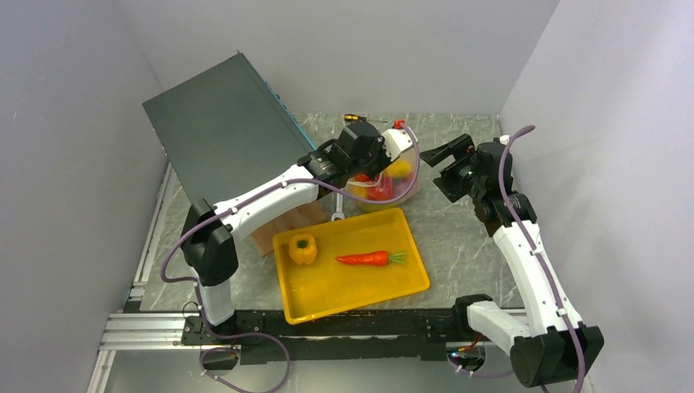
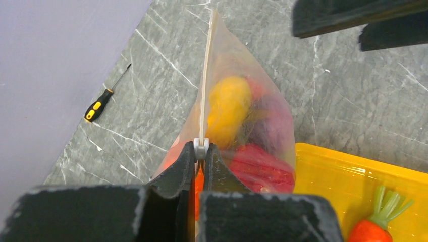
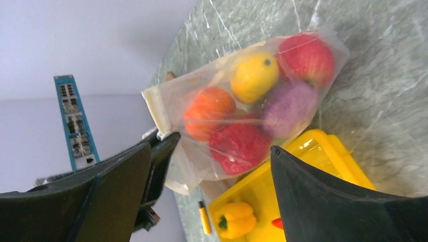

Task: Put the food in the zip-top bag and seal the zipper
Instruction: Zip the zipper food storage bag at the center of the board, then place the zipper food storage bag at the center of the board.

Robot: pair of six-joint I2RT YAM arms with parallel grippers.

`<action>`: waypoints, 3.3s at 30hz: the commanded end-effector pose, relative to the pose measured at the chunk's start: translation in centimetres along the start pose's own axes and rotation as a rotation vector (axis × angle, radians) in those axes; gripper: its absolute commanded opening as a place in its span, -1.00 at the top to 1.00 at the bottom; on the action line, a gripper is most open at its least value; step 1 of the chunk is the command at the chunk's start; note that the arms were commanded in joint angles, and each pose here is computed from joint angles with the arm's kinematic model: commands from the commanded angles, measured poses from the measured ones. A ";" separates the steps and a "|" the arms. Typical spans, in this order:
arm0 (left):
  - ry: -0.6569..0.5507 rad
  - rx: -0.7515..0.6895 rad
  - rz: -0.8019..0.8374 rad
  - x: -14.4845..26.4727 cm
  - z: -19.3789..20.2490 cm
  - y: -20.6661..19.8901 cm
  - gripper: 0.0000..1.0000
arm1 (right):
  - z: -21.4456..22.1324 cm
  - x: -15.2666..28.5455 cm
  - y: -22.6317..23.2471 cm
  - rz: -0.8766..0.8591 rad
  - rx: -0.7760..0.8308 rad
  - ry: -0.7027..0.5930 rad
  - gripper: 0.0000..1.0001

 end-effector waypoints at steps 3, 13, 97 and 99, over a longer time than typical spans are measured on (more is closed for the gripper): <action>-0.141 0.016 0.039 1.9 -3.4 -0.5 1.00 | -1.0 -1.7 2.2 -0.056 -0.173 -0.029 -0.62; -0.078 -0.039 0.050 0.7 -2.3 -2.3 1.00 | -0.7 -3.3 2.2 -0.040 -0.223 -0.022 -0.39; -0.057 -0.035 0.079 13.8 -6.6 -2.4 -0.80 | -14.9 -13.4 5.1 0.071 -0.007 -0.399 1.00; -0.132 0.012 0.090 16.5 -8.2 -2.3 -0.80 | -14.6 -14.0 7.7 -0.001 0.007 -0.383 1.00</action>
Point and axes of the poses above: each gripper's point midway between its finger pads, its own x axis back along the fingers, its own y axis along the line the jaws close on, z = x × y, the point moved 10 cm from there along x, back along the fingers, and after that the axes turned 8 degrees about x, right-handed, at the moved point
